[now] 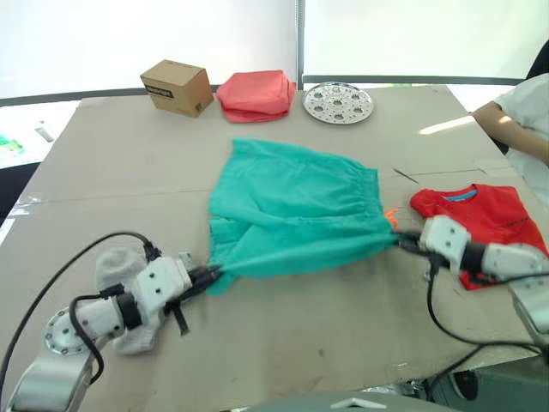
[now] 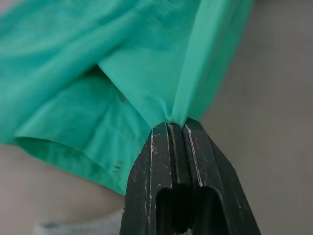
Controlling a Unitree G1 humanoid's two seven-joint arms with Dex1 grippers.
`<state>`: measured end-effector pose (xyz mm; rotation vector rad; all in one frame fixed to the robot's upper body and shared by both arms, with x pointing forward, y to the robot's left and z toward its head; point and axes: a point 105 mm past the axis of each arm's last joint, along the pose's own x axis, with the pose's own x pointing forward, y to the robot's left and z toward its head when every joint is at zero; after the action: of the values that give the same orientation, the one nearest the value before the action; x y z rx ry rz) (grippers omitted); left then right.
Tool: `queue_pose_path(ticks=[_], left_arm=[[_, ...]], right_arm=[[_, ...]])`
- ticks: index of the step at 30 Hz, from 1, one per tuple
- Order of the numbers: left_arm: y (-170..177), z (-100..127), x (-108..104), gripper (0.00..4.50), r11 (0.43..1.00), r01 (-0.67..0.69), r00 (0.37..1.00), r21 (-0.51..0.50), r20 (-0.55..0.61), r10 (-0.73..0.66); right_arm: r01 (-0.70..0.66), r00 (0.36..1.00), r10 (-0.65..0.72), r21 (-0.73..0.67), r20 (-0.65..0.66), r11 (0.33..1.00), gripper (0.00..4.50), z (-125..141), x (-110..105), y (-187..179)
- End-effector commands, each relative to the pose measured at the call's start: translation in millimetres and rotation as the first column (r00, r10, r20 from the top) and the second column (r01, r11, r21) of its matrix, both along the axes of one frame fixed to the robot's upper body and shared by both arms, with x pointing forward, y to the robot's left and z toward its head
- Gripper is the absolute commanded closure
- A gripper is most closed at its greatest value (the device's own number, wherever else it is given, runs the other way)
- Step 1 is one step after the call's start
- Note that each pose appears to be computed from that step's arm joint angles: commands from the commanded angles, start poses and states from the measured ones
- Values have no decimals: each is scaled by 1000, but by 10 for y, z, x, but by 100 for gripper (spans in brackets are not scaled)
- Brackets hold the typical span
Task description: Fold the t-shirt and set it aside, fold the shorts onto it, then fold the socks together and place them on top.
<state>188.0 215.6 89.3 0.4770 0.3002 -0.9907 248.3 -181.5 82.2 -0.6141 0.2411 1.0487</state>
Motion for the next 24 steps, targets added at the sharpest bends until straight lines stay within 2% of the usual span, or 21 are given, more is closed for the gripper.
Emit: queue_pose_path(ticks=[1, 3, 5, 7, 9, 12, 16, 18, 21, 24], left_arm=[[86, 103, -283, 450, 995, 94, 978, -36, -183, -99], [148, 106, -454, 450, 990, 137, 942, -43, -304, -144], [189, 201, -523, 450, 987, 139, 907, -76, -391, -158], [190, 354, -502, 450, 985, 134, 884, -108, -436, -168], [205, 526, -388, 450, 984, 140, 881, -112, -440, -175], [225, 761, 17, 450, 988, 122, 925, -92, -350, -147], [347, 755, 595, 450, 995, 80, 974, 64, -216, -64], [364, 787, 888, 450, 993, 51, 990, 105, -135, -37], [356, 923, 1230, 450, 990, 25, 999, 139, -29, -21], [377, 1049, 1412, 450, 989, 2, 1000, 147, 10, -3]], right_arm=[[-16, 997, 14, -20, -78, 1000, 447, 128, -209, -118], [-35, 989, 30, -34, -143, 999, 447, 141, -336, -147], [-46, 978, 34, -55, -206, 997, 447, 171, -442, -189], [-39, 973, 25, -56, -229, 998, 447, 251, -470, -208], [-18, 971, 11, -27, -238, 999, 447, 369, -440, -192], [58, 968, -63, -28, -244, 998, 447, 499, -212, -221], [112, 980, -125, -92, -152, 989, 447, 583, 264, -242], [120, 985, -135, -131, -112, 984, 447, 598, 464, -225], [158, 983, -167, -125, -71, 980, 447, 683, 755, -163], [168, 982, -179, -138, -68, 976, 447, 722, 894, -140]])
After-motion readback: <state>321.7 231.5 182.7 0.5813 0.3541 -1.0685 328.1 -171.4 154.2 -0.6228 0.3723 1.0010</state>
